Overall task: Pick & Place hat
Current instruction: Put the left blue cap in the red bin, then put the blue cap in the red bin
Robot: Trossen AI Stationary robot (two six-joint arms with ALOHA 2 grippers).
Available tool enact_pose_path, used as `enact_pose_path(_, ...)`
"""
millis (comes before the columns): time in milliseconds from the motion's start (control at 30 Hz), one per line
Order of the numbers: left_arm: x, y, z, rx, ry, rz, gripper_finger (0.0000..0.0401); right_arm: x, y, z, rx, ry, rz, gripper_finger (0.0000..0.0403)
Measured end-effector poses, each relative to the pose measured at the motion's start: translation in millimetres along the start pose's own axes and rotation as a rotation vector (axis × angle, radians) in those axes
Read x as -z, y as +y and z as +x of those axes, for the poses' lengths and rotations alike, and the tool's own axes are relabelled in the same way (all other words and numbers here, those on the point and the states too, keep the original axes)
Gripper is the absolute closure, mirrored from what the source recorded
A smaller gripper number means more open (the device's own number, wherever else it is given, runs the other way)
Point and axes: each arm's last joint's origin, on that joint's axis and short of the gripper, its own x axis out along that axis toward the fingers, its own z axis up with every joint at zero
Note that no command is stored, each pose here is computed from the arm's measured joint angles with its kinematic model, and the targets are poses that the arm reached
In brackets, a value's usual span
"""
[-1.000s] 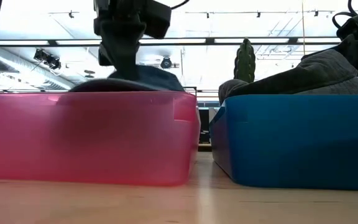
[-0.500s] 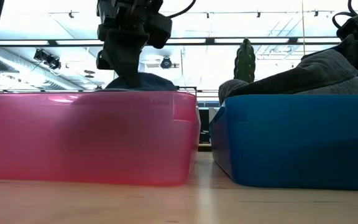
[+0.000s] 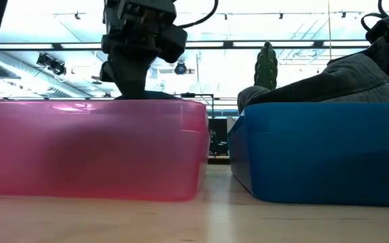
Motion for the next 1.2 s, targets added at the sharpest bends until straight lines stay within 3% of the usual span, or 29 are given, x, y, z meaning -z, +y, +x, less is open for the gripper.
enact_pose_path(233, -0.8, -0.7, 2.6, 0.0, -0.001, 0.049, 0.0345, 0.0, 0.0, 0.0, 0.0, 0.0, 0.0, 0.0382)
enact_pose_path(633, -6.8, 6.1, -10.5, 0.081, 0.086, 0.088, 0.0219, 0.0, 0.0, 0.0, 0.0, 0.0, 0.0, 0.0382)
enact_pose_path(933, -11.8, 2.6, -41.9, 0.032, -0.08, 0.272, 0.0211, 0.0, 0.0, 0.0, 0.0, 0.0, 0.0, 0.0382)
enact_pose_path(1200, -10.1, 24.6, -72.3, -0.102, -0.11, 0.424, 0.0211, -0.1, 0.0, 0.0, 0.0, -0.001, 0.0, 0.0382)
